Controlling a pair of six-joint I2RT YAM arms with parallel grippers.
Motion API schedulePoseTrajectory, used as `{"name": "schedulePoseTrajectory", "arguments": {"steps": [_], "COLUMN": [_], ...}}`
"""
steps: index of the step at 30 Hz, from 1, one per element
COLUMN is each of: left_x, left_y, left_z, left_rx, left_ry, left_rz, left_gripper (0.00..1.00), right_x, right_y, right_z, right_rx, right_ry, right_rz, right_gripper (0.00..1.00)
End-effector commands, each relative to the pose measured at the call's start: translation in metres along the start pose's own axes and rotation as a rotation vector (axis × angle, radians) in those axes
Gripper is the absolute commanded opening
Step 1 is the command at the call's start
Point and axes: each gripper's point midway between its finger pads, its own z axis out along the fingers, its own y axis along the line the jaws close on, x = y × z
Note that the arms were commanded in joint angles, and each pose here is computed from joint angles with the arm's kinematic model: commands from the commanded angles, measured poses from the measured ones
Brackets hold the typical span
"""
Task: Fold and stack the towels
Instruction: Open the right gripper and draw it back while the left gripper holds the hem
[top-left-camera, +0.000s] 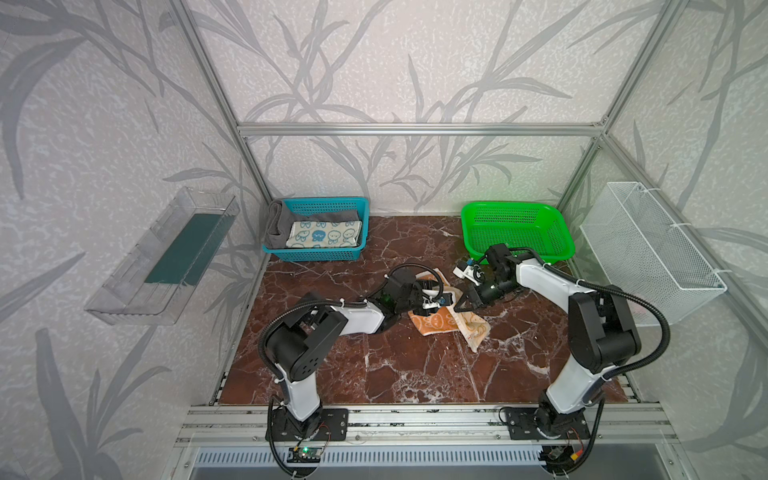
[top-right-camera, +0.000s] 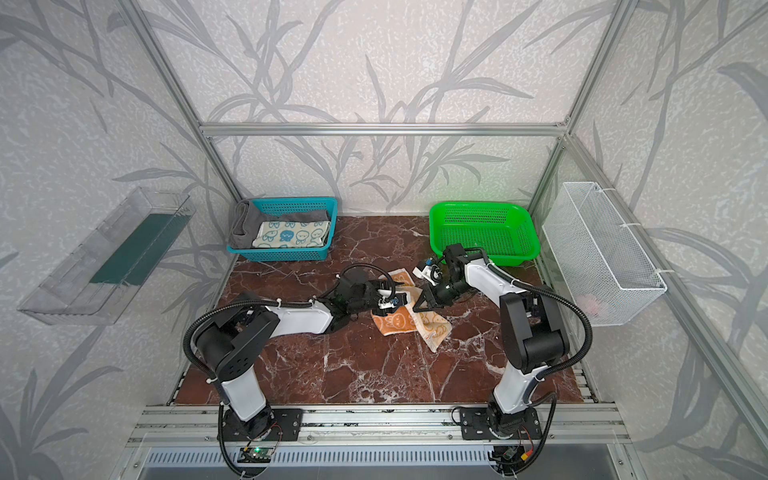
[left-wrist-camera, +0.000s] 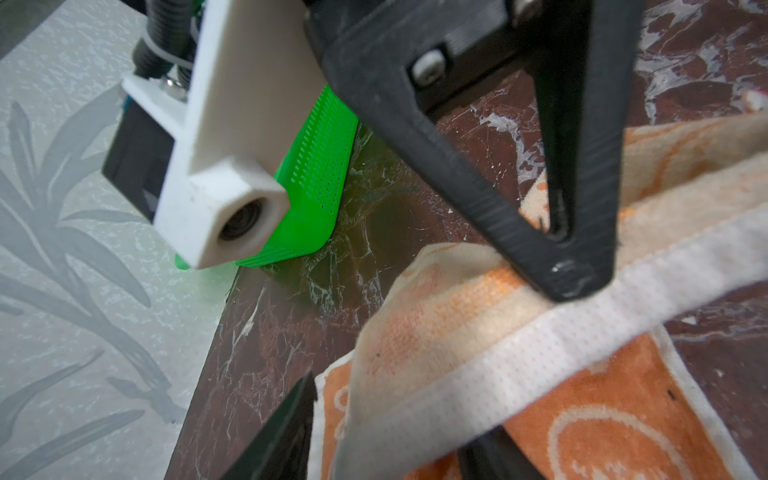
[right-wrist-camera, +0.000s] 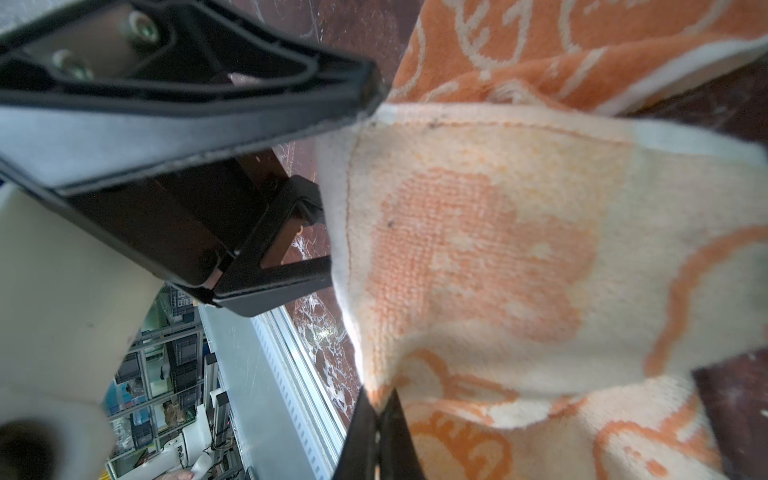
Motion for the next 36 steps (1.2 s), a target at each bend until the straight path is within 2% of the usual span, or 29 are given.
{"name": "schedulePoseTrajectory", "arguments": {"steps": [1,9,10,11,13,14,17,18,21,25,27,31,33,36], "left_x": [-0.006,-0.003,-0.003,-0.003,-0.005,-0.006,-0.004,0.0,0.012,0.022,0.027,0.035,0.037,0.042], "left_y": [-0.003,-0.009,-0.009,-0.007,-0.003,-0.001,0.003,0.002,0.003,0.004,0.001,-0.005,-0.006,-0.004], "left_z": [-0.003,0.001,0.001,0.001,0.0,-0.001,-0.005,-0.007,-0.013,-0.021,-0.022,-0.019,-0.018,-0.017], "left_rx": [0.007,0.026,0.024,0.019,0.007,0.001,0.003,0.016,0.048,0.099,0.106,0.132,0.151,0.161], "left_ry": [-0.016,-0.012,-0.011,-0.009,-0.007,-0.004,0.033,0.061,0.148,0.23,0.249,0.279,0.296,0.315], "left_rz": [0.021,0.016,0.016,0.017,0.019,0.019,0.017,0.015,-0.022,-0.143,-0.199,-0.298,-0.356,-0.427], "left_gripper": [0.53,0.21,0.16,0.01,0.0,0.0,0.0,0.0,0.0,0.0,0.0,0.0,0.0,0.0], "right_x": [-0.007,-0.006,-0.006,-0.006,-0.006,-0.007,-0.014,-0.016,-0.016,-0.004,0.005,0.021,0.039,0.073], "right_y": [0.004,0.004,0.005,0.004,0.004,0.003,-0.003,-0.005,-0.005,-0.003,0.002,0.021,0.034,0.045], "right_z": [-0.004,-0.003,-0.003,-0.003,-0.004,-0.006,-0.019,-0.026,-0.051,-0.081,-0.094,-0.106,-0.105,-0.091], "right_rx": [-0.018,-0.024,-0.024,-0.023,-0.012,0.003,0.122,0.177,0.334,0.54,0.637,0.706,0.699,0.657], "right_ry": [-0.009,-0.006,-0.006,-0.007,-0.014,-0.023,-0.091,-0.122,-0.221,-0.325,-0.391,-0.552,-0.554,-0.442], "right_rz": [0.008,0.01,0.009,0.008,0.003,-0.001,-0.042,-0.067,-0.154,-0.294,-0.41,-0.674,-0.822,-1.03], "right_gripper": [0.0,0.0,0.0,0.0,0.01,0.08,0.42,0.49,0.6,0.63,0.63,0.63,0.63,0.61]}}
